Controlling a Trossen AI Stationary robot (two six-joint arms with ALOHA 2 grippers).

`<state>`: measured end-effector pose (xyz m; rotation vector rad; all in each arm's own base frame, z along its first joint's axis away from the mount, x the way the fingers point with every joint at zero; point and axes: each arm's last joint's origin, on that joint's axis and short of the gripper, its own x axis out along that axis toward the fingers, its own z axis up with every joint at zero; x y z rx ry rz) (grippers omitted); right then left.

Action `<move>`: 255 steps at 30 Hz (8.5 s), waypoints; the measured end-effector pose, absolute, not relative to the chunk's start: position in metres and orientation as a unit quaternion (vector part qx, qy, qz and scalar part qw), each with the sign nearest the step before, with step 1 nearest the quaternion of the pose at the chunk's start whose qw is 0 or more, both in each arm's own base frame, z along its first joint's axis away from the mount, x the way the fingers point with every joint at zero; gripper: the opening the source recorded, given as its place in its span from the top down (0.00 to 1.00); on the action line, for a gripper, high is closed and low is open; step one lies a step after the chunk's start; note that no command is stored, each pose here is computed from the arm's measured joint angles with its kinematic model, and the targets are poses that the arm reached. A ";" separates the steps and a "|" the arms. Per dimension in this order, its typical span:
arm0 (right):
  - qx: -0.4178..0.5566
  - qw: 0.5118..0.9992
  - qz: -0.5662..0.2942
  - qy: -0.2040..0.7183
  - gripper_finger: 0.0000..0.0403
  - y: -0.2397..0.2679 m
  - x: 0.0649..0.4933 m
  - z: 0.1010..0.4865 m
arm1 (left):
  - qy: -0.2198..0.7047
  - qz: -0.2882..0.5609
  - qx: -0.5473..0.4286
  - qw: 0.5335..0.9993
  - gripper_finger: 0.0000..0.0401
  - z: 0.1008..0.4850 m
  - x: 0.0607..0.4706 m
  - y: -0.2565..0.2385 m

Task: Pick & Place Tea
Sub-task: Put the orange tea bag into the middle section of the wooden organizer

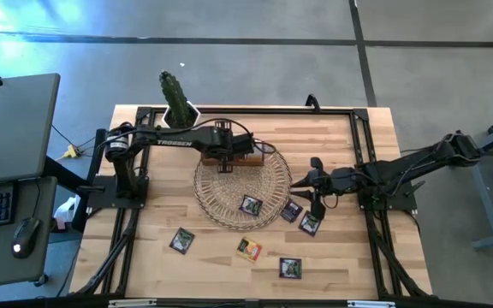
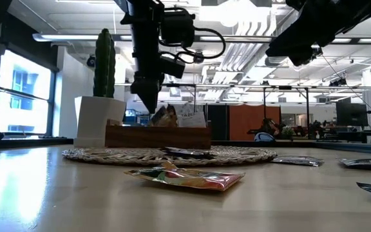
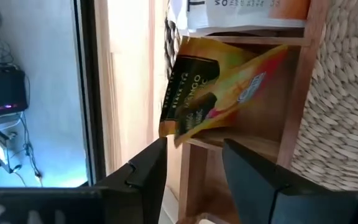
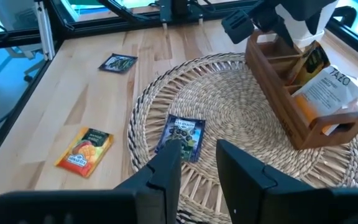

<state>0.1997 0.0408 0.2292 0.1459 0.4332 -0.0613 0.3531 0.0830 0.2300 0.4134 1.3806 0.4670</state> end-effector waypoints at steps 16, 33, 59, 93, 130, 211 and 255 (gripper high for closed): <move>0.070 0.972 -0.041 0.221 0.76 0.041 0.202 0.226 | 0.618 0.222 0.117 0.745 0.62 0.230 0.345 0.126; 0.058 0.970 -0.039 0.235 0.76 0.042 0.208 0.219 | 0.611 0.149 0.064 0.775 0.63 0.229 0.341 0.140; 0.060 0.971 -0.038 0.228 0.76 0.042 0.208 0.220 | 0.650 0.113 0.125 0.741 0.98 0.250 0.342 0.121; 0.018 0.978 -0.127 0.163 0.76 0.031 0.225 0.223 | 0.662 0.245 0.103 0.701 0.63 0.269 0.345 0.087; 0.086 0.902 -0.286 0.311 1.00 -0.070 0.444 0.159 | 0.408 0.192 -0.017 0.892 0.63 0.268 0.223 0.035; -0.053 0.896 0.264 0.353 0.59 0.122 0.416 0.103 | 0.382 0.111 -0.086 0.913 0.63 0.270 0.227 -0.029; -0.116 0.869 0.268 0.399 0.61 0.141 0.404 0.085 | 0.382 0.109 -0.092 0.913 0.63 0.270 0.227 -0.029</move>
